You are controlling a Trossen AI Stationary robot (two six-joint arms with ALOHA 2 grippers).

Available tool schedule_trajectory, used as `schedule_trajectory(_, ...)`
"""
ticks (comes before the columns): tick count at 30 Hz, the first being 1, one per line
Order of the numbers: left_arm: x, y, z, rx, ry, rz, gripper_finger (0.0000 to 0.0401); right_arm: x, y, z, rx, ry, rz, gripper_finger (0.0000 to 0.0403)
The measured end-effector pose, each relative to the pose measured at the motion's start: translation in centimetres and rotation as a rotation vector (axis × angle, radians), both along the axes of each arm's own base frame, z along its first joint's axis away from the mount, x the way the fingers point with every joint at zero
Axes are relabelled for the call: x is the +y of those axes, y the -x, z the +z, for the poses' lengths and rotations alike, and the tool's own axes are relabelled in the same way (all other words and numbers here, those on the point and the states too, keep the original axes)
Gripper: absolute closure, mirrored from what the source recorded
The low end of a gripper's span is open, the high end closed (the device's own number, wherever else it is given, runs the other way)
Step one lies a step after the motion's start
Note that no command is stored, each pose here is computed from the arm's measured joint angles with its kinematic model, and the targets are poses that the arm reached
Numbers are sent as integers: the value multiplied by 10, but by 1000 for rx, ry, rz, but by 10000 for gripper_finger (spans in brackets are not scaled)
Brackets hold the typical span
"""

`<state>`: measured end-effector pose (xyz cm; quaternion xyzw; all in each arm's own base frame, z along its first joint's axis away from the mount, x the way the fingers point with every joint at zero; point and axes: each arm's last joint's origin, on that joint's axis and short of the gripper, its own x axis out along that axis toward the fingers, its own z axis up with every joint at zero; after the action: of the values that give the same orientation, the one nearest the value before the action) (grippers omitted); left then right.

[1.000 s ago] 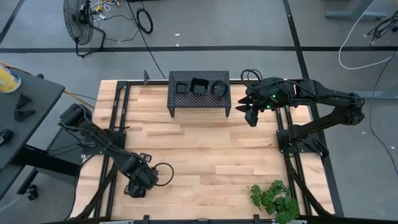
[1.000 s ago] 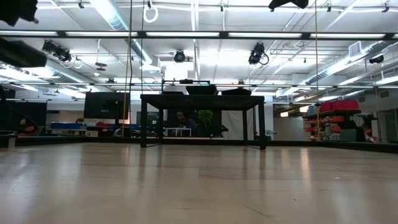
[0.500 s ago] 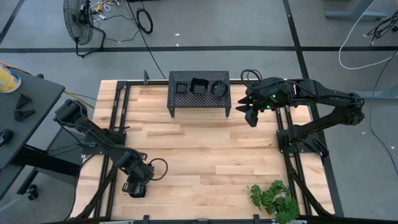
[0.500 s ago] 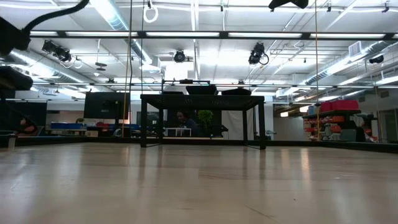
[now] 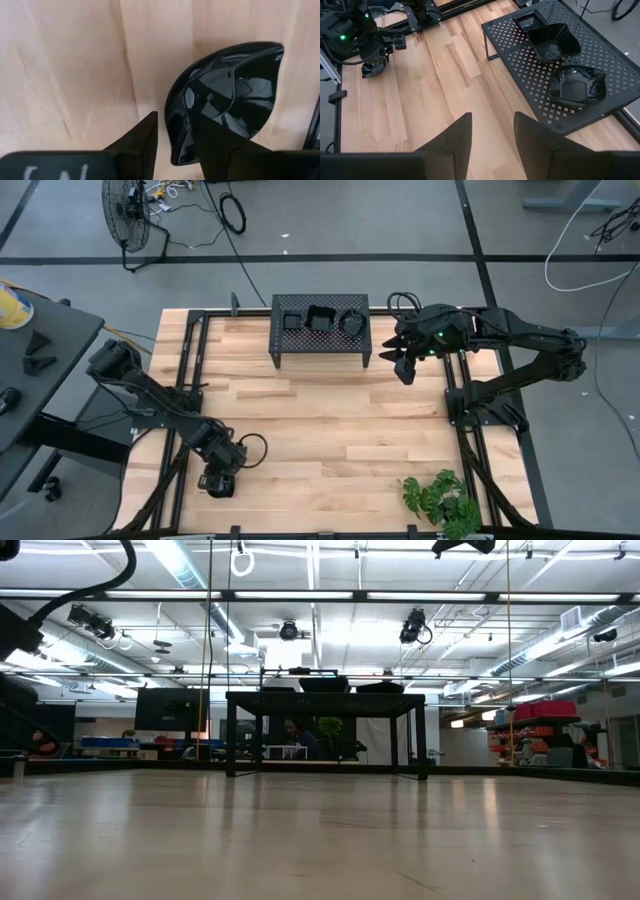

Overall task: Pick & Place Mini shaped plates
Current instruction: Stack the leaf shaped plate on top of the other leaf shaped plate on the shelf

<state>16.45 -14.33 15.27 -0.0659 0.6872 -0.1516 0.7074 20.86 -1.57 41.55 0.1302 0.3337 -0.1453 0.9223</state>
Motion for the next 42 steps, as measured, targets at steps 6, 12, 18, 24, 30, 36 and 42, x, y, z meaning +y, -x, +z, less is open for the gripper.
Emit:
schedule_trajectory(6, -1, 0, 0, -1, 3, 3, 278, 0, 0, 0, 2, 4, 3, 254)
schedule_trajectory(12, -1, 1, 0, 16, 18, 3, 291, 0, 0, 0, 3, 6, 5, 254)
schedule_trajectory(18, -1, 1, 0, 29, 22, 34, 320, 0, 0, 0, 3, 6, 5, 254)
schedule_trajectory(24, -1, 0, 0, 35, 22, 54, 351, 0, 0, 0, 3, 6, 4, 254)
schedule_trajectory(30, -1, 1, 0, 41, 30, 46, 380, 0, 0, 0, 3, 6, 4, 254)
schedule_trajectory(36, -1, 1, 0, 48, 36, 49, 395, 0, 0, 0, 3, 6, 5, 254)
schedule_trajectory(42, -2, 1, 1, 74, 61, 49, 397, 0, 0, 0, 3, 7, 5, 254)
